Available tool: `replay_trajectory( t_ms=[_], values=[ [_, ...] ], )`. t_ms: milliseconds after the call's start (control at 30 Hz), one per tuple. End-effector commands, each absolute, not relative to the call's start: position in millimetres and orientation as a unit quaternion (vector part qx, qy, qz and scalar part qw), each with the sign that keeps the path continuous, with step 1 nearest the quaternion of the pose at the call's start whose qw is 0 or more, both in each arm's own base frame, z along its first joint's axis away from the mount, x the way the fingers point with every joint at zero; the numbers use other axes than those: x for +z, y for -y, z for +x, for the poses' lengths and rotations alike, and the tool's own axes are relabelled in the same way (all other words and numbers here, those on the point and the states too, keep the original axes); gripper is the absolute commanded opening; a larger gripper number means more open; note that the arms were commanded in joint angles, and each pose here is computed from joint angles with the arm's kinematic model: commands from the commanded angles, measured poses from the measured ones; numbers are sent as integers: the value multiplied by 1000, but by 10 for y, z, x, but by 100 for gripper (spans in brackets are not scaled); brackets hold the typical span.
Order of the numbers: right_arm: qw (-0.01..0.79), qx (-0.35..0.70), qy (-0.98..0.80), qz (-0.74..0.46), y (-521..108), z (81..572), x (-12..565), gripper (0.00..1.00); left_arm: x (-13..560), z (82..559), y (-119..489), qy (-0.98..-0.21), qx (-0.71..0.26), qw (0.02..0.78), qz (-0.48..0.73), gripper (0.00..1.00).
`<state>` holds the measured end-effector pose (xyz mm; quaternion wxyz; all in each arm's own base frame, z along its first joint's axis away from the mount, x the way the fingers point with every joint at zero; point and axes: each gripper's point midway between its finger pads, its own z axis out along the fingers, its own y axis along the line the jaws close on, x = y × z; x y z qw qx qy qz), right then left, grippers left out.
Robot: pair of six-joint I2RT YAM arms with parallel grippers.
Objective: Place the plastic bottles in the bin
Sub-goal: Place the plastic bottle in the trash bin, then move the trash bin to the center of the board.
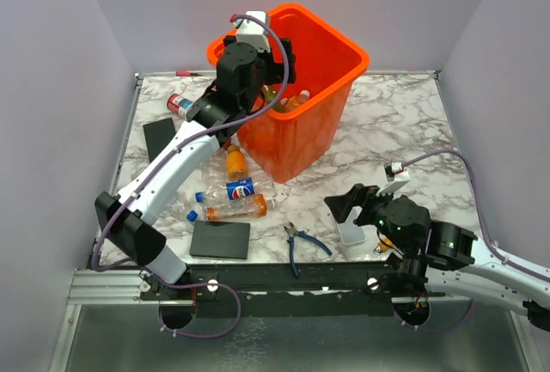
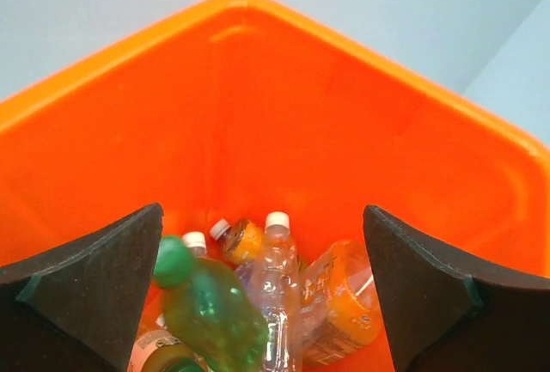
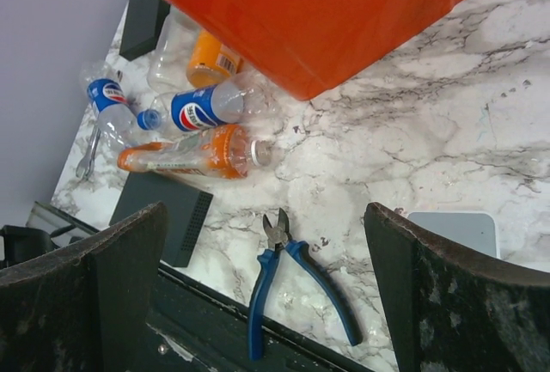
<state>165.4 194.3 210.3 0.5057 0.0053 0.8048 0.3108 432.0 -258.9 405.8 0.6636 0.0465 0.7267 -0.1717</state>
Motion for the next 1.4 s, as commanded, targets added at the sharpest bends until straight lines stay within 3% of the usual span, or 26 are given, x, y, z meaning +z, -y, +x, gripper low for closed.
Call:
replay_trajectory(
  t_ms=[0,133,233,500,733,900,1033,1167,1267,1367],
  values=[
    [537,287,-792,36,-1695,1721,2349,100,4815,3969,2410,-668,-231,707,20,99],
    [551,315,-772,38,-1639,1682,2543,100,5187,3673,2173,-631,-256,733,-7,99],
    [562,345,-752,11,-1686,1627,2626,100,5154,3464,1861,-623,-237,745,-40,99],
    [551,342,-761,9,-1711,1613,2517,100,4185,2856,651,-636,-85,747,-174,99],
    [529,292,-796,7,-1922,1745,2381,100,3336,2526,399,-657,-97,715,-218,99],
    [600,294,-738,91,-1656,1935,3171,97,3066,2404,216,-635,-100,717,-267,99],
    [638,179,-729,172,-1187,2100,3791,96,2993,2345,103,-615,-97,727,-289,99],
    [672,117,-707,186,-1104,2224,4440,96,2840,2341,82,-616,-94,724,-298,99],
    [685,112,-695,188,-1127,2419,4829,96,2763,2343,101,-615,-105,720,-304,99],
    [647,132,-730,176,-1268,2771,4884,96,2728,2349,147,-618,-117,718,-299,99]
  ],
)
